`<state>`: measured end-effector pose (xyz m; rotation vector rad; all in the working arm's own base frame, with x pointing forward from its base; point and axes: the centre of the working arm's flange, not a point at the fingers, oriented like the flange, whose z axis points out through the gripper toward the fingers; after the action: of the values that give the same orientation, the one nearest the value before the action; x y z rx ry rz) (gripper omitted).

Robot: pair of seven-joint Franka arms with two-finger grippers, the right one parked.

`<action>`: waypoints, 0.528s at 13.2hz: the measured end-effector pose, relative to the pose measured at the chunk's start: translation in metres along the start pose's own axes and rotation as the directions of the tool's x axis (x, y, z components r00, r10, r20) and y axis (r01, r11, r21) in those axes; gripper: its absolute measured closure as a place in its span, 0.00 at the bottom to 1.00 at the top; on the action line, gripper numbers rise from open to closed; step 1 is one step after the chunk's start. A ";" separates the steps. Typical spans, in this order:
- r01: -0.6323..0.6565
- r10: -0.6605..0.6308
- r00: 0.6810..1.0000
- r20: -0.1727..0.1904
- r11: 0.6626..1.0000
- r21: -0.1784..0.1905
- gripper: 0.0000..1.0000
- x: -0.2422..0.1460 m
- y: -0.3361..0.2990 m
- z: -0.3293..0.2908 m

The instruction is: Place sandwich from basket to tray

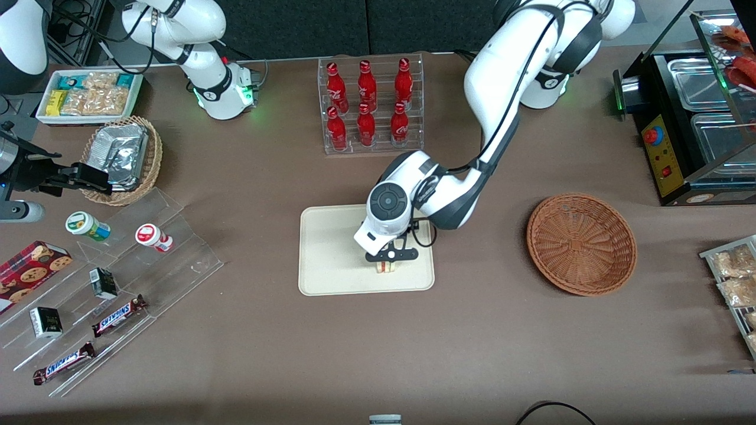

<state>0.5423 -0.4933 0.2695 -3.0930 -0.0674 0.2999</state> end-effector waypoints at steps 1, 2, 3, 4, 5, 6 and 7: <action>0.011 -0.011 1.000 0.006 1.000 0.018 0.00 -0.002 -0.011 -0.024; 0.027 -0.027 1.000 0.001 0.999 0.021 0.00 -0.001 -0.025 -0.047; 0.048 -0.048 0.999 -0.008 0.999 0.016 0.00 0.002 -0.042 -0.069; 0.073 -0.073 0.997 -0.015 0.997 0.010 0.00 0.005 -0.063 -0.087; 0.094 -0.093 0.995 -0.022 0.996 0.005 0.00 0.007 -0.084 -0.104; 0.100 -0.100 0.995 -0.028 0.995 0.003 0.00 0.007 -0.107 -0.118; 0.087 -0.087 0.996 -0.030 0.996 0.005 0.00 0.005 -0.129 -0.129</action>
<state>0.5667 -0.3678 0.4000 -3.0763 -0.1993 0.2504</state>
